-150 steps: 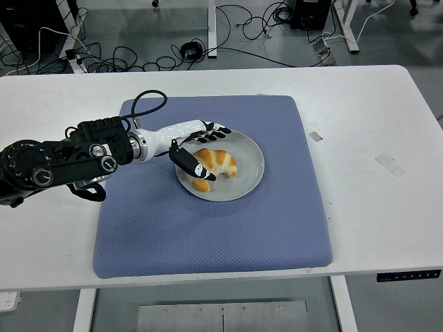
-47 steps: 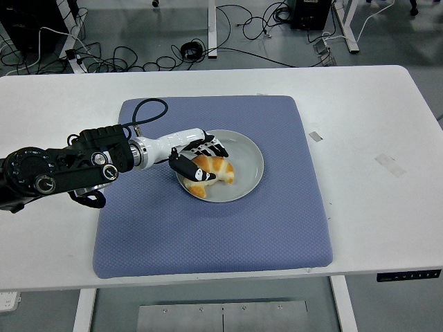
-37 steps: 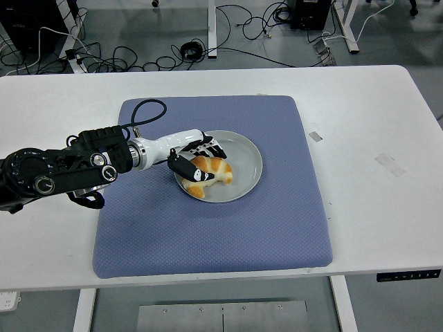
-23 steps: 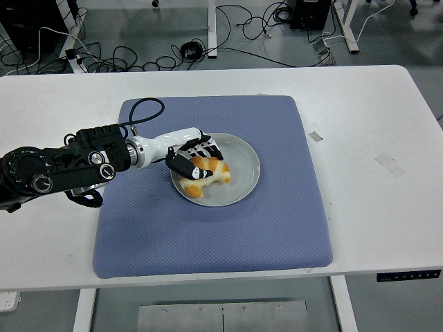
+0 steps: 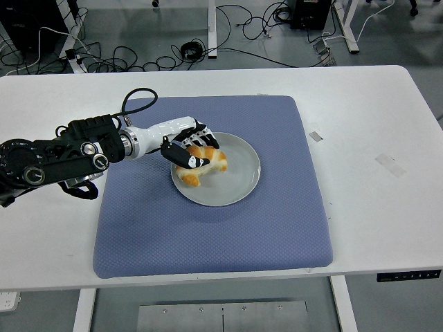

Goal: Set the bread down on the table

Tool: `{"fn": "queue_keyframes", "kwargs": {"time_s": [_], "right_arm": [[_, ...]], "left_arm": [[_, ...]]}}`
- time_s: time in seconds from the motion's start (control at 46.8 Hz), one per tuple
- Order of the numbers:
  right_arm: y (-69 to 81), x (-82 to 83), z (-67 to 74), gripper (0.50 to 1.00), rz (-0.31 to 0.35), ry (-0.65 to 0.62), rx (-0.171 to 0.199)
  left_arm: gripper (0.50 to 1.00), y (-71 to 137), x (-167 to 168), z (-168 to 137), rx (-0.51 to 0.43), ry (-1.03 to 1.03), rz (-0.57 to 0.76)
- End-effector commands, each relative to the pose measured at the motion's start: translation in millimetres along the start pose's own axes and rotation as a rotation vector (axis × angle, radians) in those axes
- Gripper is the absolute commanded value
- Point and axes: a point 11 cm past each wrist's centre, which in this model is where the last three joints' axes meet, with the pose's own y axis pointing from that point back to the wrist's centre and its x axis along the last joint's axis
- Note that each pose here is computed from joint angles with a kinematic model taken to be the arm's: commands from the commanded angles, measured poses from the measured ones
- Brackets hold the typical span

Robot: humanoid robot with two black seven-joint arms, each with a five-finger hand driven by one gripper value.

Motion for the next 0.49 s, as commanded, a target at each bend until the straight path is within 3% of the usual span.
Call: {"fn": "queue_keyframes", "kwargs": {"time_s": [0.0, 0.171, 0.47], "right_arm": [[0.0, -0.2, 0.0, 1.0, -0.001, 0.0, 0.0], [0.0, -0.2, 0.0, 1.0, -0.001, 0.0, 0.0], [0.0, 0.4, 0.0, 1.0, 0.001, 0.0, 0.0]], "left_arm": [[0.574, 4, 13, 2, -0.006, 0.0, 0.028], [0.575, 12, 34, 3, -0.012, 0.018, 0.082], [0.578, 30, 73, -27, 0.056, 0.035, 0.198]]}}
